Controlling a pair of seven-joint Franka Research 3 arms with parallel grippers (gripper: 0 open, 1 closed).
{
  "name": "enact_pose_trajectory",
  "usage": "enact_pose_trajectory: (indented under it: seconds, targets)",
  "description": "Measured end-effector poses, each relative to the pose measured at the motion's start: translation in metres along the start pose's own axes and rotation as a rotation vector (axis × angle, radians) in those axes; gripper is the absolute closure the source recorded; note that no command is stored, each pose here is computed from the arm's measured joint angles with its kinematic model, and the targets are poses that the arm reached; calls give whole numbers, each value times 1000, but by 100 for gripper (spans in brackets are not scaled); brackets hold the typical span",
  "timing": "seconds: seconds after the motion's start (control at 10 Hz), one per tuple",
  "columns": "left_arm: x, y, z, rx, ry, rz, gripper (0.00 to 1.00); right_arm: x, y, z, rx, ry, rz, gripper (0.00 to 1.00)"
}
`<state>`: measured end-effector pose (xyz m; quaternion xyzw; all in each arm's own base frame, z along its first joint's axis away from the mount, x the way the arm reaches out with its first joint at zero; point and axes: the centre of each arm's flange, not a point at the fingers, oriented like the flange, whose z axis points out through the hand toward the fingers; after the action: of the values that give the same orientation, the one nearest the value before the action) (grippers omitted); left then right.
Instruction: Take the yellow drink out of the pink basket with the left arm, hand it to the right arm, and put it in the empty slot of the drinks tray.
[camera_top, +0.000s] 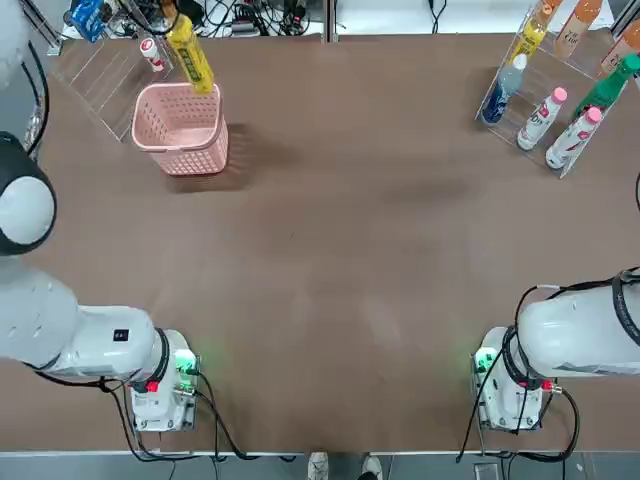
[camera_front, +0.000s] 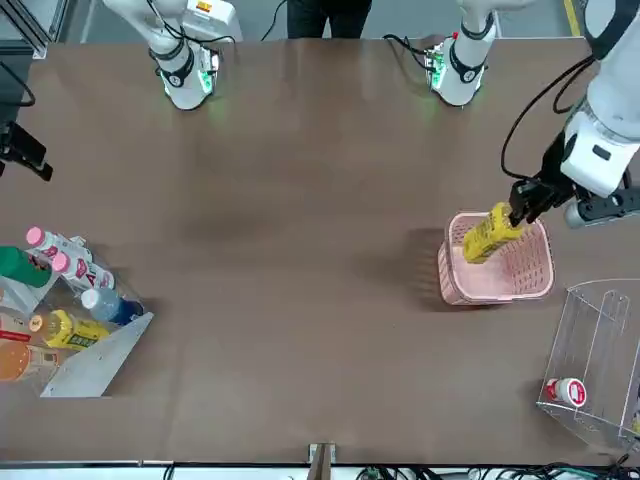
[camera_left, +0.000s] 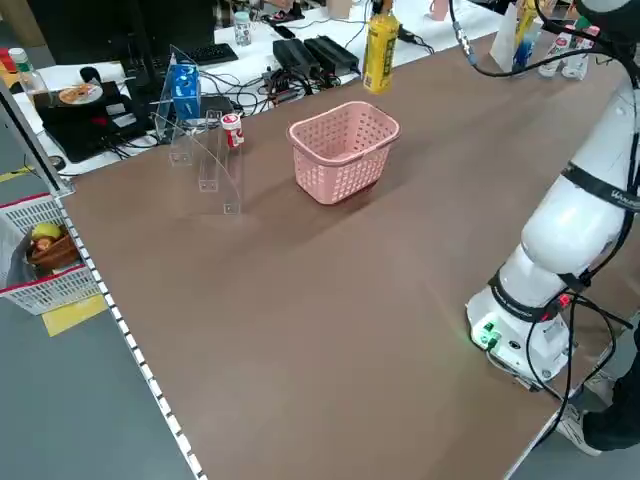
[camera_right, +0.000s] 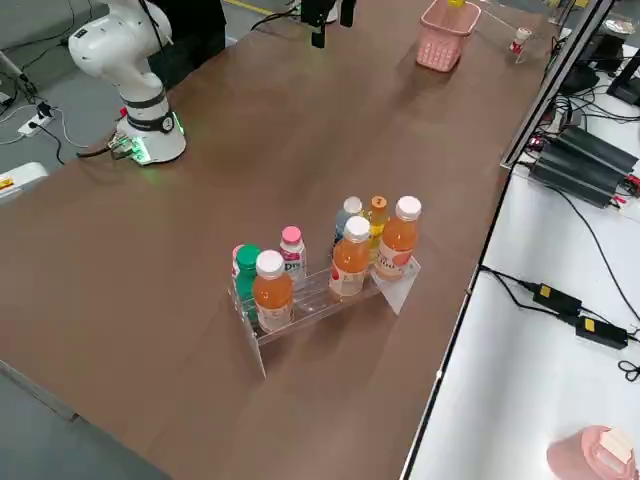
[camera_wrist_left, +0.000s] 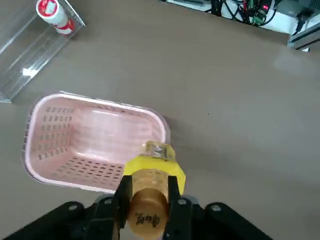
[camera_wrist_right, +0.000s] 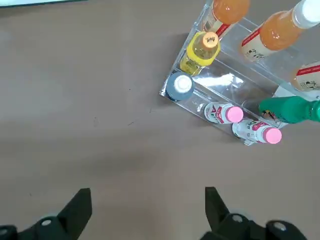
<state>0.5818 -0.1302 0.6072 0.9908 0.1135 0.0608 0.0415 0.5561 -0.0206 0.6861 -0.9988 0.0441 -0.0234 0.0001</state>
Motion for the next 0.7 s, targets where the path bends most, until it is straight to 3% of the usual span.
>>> enact_pose_trajectory:
  seconds: [0.7]
  targets:
    - [-22, 61, 34, -7, -68, -106, 67, 0, 1, 0, 0, 0, 1, 0]
